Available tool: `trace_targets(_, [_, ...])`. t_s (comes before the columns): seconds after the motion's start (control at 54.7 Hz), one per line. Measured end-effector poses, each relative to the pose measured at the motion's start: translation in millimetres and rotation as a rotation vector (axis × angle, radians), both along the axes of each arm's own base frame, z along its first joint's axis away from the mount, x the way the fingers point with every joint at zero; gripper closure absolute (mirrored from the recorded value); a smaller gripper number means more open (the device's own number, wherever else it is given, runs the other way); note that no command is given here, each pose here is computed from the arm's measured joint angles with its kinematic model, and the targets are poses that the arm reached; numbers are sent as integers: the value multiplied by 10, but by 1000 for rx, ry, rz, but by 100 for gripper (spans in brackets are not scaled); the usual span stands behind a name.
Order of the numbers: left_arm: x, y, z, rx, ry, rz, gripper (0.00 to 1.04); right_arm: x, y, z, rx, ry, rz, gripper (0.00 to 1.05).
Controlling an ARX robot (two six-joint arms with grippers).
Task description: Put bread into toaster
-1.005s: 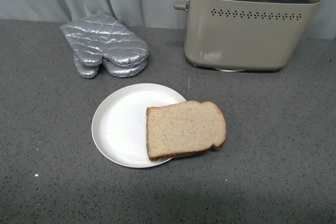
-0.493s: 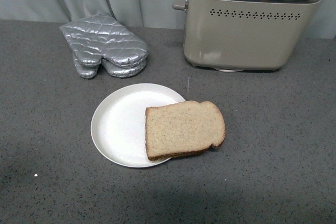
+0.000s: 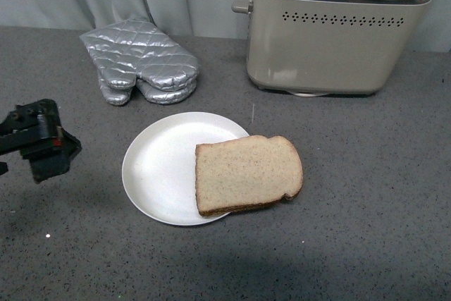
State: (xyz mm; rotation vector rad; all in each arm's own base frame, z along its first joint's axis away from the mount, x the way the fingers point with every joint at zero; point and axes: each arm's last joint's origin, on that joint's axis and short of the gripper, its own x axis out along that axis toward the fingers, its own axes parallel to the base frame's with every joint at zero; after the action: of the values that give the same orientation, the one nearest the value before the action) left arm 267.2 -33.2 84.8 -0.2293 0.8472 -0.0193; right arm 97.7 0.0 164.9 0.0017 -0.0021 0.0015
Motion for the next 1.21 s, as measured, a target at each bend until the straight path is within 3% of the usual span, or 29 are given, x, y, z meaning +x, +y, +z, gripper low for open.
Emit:
trace_targets(0.585, [571, -399, -348, 38, 114, -69, 7, 0, 0, 0, 0, 0, 0, 10])
trace_targets(0.804, [673, -495, -395, 75, 132, -70, 39, 0, 0, 0, 0, 0, 0, 10])
trace_targets(0.95, [703, -565, -447, 75, 159, -70, 66, 0, 0, 0, 0, 0, 0, 10])
trace_targets(1.115, [704, -603, -460, 73, 167, -76, 88, 0, 0, 0, 0, 0, 0, 10])
trace_targets(1.17, [704, -615, -458, 65, 170, -79, 99, 0, 0, 0, 0, 0, 0, 10])
trace_targets(1.206, [715, -623, -444, 51, 167, -79, 102, 0, 0, 0, 0, 0, 0, 10])
